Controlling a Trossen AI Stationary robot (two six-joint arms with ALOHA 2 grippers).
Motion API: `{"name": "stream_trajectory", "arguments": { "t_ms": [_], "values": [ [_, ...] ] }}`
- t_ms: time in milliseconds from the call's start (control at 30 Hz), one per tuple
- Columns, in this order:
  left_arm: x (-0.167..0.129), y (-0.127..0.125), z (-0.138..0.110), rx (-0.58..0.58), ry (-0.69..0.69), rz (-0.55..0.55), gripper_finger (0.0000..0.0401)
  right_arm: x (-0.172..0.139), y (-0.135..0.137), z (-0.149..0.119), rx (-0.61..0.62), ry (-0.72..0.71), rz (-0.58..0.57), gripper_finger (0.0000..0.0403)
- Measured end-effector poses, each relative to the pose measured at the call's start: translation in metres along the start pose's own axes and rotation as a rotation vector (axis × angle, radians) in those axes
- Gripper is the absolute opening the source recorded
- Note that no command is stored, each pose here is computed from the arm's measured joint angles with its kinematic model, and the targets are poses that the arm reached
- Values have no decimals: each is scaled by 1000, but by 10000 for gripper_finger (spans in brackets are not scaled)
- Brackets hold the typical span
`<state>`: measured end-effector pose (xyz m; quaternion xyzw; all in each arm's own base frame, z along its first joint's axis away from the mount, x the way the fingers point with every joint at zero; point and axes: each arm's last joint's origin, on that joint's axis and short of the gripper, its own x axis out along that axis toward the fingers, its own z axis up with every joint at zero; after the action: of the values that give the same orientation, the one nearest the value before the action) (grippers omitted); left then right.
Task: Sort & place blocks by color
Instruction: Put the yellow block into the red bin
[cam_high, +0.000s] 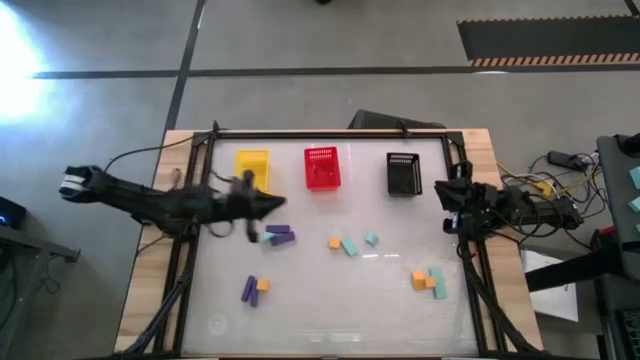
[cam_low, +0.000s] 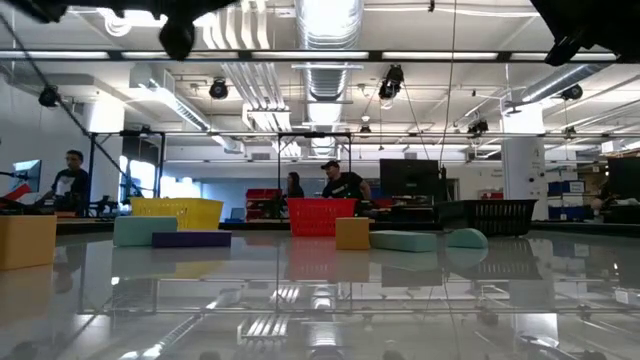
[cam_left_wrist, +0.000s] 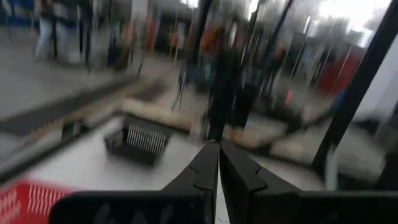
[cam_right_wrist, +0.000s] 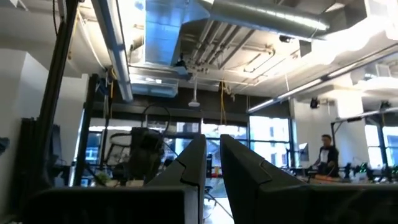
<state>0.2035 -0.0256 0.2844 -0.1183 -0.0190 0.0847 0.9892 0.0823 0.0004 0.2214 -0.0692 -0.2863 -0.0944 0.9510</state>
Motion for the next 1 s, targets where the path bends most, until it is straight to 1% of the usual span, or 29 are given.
{"name": "stream_trajectory", "arguments": {
  "t_ms": [100, 200, 267, 367, 500, 700, 767, 1000],
  "values": [
    [23, -10, 5, 34, 86, 17, 0, 0, -1, 6, -40, -45, -12, 38],
    [46, -18, 0, 79, 235, 4, 0, 3, -3, 15, -64, -72, -20, 38],
    [60, -24, -4, 96, 337, -32, 0, 4, -4, 19, -67, -86, -24, 38],
    [78, -34, -5, 98, 440, -115, 0, 4, -4, 18, -80, -77, -22, 38],
    [98, -41, -21, 115, 628, -156, 0, 4, -4, 18, -86, -77, -22, 38],
    [113, -42, -53, 156, 907, -118, 0, 4, -4, 19, -123, -77, -32, 38],
    [116, -44, -65, 167, 944, -118, 0, 4, -4, 19, -128, -77, -34, 38],
    [124, -47, -86, 181, 975, -126, 3, 4, -4, 19, -136, -79, -34, 38]
  ]
}}
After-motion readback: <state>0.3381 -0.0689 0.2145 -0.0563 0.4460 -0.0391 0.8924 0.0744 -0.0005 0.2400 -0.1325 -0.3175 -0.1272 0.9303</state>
